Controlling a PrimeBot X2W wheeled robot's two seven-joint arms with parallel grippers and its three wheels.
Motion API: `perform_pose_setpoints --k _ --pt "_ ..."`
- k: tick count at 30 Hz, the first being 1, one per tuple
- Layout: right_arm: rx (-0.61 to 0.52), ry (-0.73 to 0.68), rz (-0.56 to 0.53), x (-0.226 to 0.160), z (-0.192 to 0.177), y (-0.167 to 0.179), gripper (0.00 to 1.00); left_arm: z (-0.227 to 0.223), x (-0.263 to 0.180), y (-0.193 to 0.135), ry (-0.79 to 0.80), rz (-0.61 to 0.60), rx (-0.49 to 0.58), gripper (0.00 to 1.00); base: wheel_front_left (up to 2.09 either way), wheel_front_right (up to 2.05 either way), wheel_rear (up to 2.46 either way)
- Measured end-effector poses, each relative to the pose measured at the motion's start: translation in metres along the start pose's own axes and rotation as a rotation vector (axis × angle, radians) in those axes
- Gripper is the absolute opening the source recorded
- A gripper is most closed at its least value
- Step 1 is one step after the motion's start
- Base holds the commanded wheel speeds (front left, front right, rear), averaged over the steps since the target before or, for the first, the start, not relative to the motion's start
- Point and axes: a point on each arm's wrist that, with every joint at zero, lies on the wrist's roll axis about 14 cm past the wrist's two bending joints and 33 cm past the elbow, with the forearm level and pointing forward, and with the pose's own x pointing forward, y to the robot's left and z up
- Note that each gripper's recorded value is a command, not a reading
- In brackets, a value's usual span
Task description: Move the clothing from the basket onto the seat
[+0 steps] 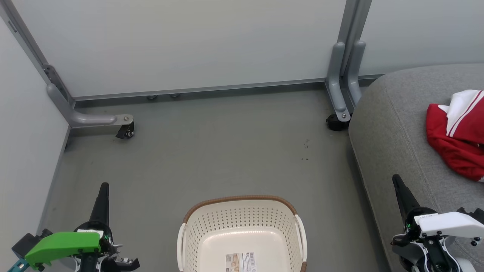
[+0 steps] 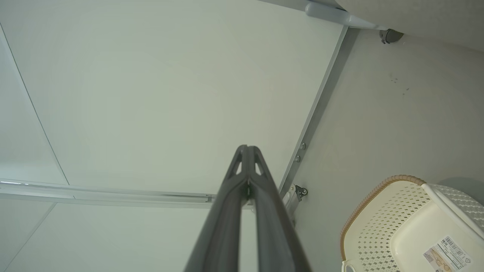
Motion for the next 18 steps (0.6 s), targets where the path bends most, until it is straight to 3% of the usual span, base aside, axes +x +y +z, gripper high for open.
perform_pose_setpoints --k 18 --pt "0.129 0.007 0.01 0.008 0.0013 0.0018 0.0 0.0037 0.0101 -0.0048 0.0 -0.019 -0.127 0.0 0.0 0.0 0.0"
